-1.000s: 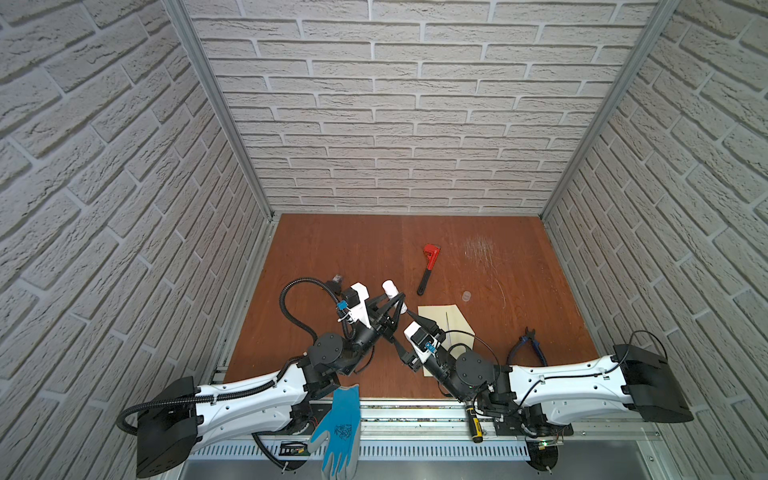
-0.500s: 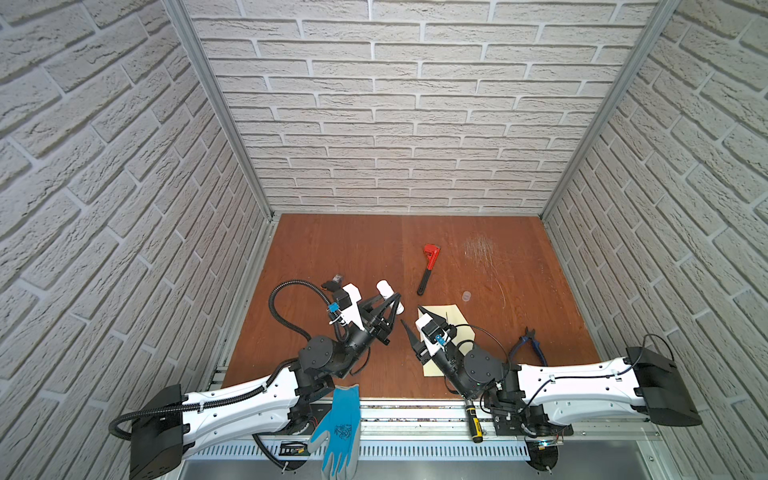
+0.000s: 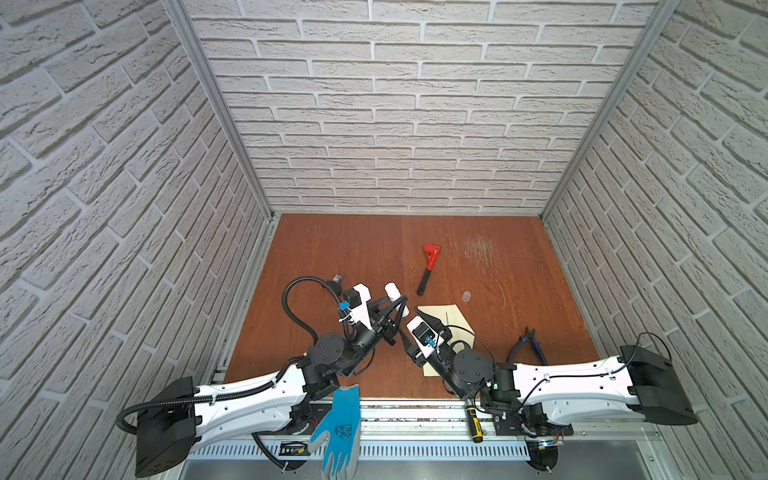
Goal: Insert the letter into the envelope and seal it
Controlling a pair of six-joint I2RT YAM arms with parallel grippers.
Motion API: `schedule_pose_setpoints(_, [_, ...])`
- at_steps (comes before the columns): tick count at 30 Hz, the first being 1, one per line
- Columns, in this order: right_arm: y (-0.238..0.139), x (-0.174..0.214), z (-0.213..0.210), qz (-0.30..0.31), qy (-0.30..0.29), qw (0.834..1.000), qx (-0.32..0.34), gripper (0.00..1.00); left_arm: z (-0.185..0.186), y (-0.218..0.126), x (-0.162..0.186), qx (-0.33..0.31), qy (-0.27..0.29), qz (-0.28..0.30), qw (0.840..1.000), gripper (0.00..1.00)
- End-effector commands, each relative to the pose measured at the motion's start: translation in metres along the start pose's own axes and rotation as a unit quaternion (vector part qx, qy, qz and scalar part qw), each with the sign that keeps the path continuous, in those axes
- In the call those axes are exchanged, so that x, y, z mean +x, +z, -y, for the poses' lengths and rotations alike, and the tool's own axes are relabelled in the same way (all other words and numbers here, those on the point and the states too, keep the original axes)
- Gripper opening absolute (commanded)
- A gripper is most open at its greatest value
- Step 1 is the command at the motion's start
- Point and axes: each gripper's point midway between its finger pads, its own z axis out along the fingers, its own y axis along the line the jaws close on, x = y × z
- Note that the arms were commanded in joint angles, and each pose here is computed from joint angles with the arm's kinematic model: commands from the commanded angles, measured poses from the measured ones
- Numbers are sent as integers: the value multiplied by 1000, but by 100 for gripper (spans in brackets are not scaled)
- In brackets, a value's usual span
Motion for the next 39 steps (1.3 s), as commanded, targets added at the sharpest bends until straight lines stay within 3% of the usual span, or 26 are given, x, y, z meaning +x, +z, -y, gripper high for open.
schedule_pose_setpoints(1, [4,-23,9,30,43,999,12,56,14,0,-21,28,-23,39,999,0])
schedule_pose_setpoints(13, [17,-19,13,19,61,998,10,46,19,4,-17,40,-29,35,998,0])
schedule_pose_setpoints(21, [21,-13,11,9,66,998,5,45,21,3,-20,47,-32,41,998,0])
schedule_pose_setpoints(39, [16,-23,6,10,67,997,-28,10,17,8,-2,45,-24,14,999,0])
